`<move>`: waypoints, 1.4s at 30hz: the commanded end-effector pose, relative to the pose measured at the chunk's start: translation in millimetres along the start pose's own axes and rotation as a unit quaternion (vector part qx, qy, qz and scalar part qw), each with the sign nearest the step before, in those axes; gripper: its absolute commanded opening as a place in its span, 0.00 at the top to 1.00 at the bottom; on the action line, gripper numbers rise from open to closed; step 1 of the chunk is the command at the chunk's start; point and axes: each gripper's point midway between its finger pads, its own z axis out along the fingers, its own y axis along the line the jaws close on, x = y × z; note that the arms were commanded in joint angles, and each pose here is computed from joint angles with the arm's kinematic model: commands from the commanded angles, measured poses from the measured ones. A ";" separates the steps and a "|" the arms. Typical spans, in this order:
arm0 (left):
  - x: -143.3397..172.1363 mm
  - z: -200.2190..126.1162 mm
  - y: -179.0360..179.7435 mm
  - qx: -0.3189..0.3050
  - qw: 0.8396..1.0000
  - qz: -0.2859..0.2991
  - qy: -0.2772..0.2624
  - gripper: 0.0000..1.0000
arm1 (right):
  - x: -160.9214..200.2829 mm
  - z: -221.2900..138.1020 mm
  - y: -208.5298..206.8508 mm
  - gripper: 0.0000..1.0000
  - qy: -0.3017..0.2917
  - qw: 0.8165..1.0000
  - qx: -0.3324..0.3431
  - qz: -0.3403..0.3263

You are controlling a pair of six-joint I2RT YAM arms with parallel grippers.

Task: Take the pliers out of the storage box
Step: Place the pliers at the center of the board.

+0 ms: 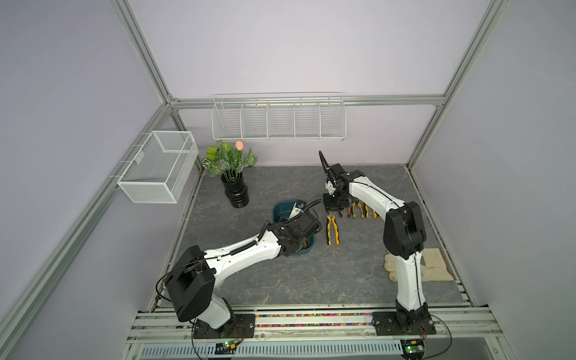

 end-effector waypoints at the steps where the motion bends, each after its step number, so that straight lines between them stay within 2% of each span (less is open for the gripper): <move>1: 4.9 2.2 -0.9 0.002 1.000 -0.010 0.004 0.42 | -15.1 4.0 -11.6 0.92 0.004 0.999 0.039 -0.010; 7: 8.6 1.6 0.0 0.006 1.000 -0.012 0.007 0.42 | -46.4 34.0 -24.7 0.92 0.013 0.998 0.055 0.007; 17: 14.6 3.7 -3.5 0.013 1.000 -0.012 0.015 0.42 | -84.4 54.8 -40.9 0.92 -0.009 0.998 0.016 0.055; 33: 11.1 7.0 -9.6 0.017 1.000 -0.008 0.020 0.43 | -104.2 58.9 -45.7 0.90 -0.040 0.996 -0.012 0.076; 42: 11.7 6.7 -9.1 0.016 1.000 -0.008 0.022 0.43 | -124.2 55.3 -43.5 0.88 -0.080 0.993 -0.022 0.083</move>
